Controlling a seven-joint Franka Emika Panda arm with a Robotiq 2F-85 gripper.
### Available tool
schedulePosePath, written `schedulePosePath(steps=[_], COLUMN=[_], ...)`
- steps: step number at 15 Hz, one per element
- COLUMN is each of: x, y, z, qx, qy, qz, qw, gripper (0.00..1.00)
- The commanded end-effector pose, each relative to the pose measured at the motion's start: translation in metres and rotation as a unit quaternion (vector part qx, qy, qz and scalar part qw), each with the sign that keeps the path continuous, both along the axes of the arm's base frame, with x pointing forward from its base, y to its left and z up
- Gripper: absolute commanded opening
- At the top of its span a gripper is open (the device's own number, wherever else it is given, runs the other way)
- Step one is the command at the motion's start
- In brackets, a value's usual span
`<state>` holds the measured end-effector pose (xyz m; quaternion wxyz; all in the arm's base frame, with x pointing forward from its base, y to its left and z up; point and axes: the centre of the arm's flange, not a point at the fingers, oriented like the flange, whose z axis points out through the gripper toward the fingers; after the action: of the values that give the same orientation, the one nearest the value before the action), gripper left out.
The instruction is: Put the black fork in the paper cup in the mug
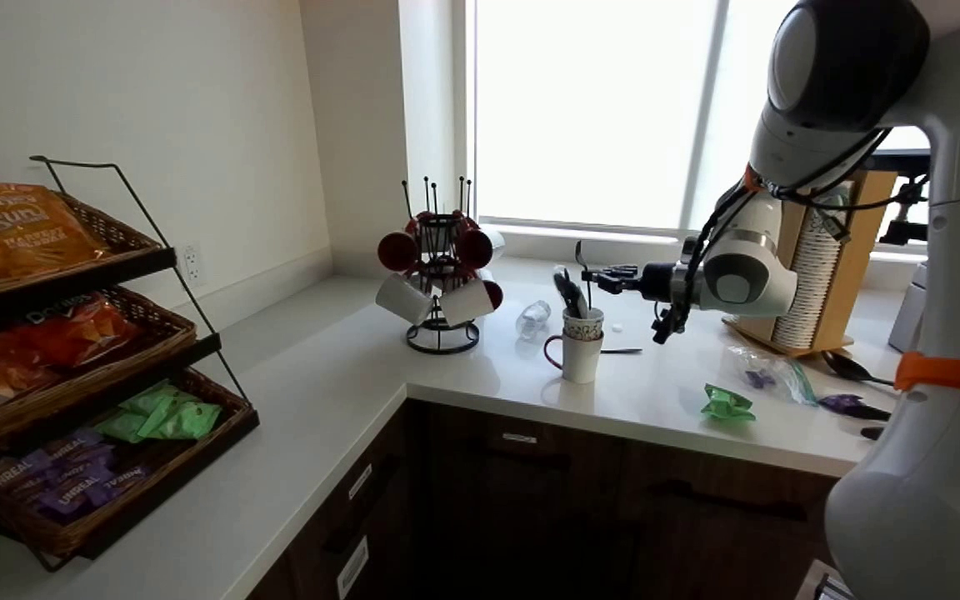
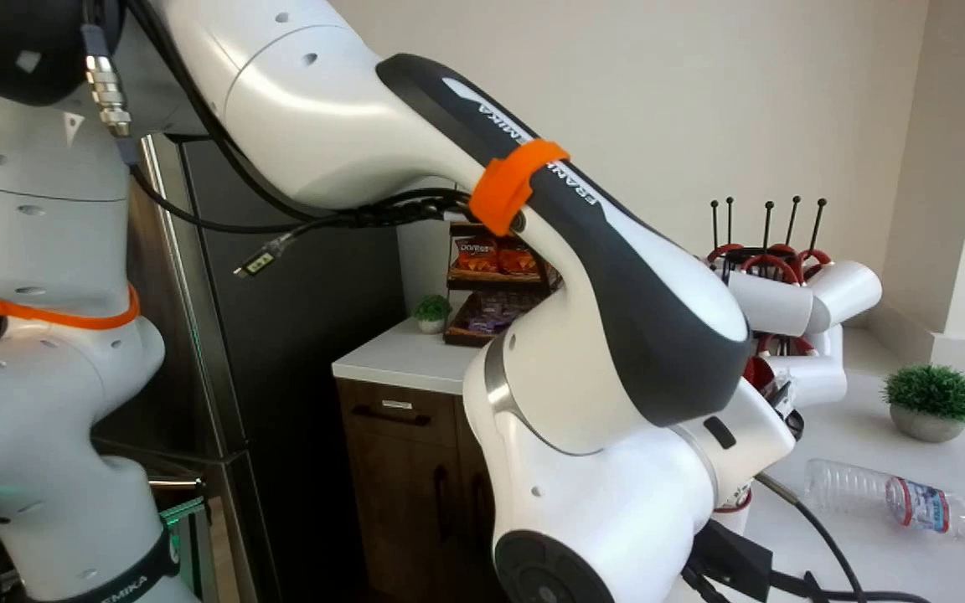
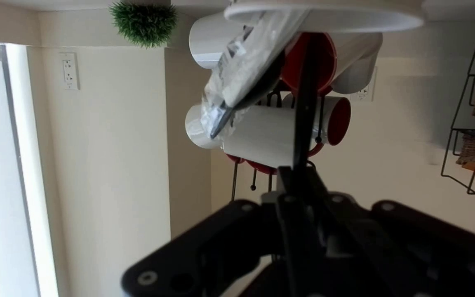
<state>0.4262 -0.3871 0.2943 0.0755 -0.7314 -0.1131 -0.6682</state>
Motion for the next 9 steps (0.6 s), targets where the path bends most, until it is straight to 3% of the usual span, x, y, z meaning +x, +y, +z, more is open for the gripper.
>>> schedulePosePath(steps=[1,9], x=[0.007,0.020], y=[-0.003,-0.004], z=[-0.025,-0.059], qx=[-0.007,-0.007], qy=[-0.008,0.025], qz=[-0.007,-0.002], qw=[0.9999,0.9997], gripper=[0.02,0.02])
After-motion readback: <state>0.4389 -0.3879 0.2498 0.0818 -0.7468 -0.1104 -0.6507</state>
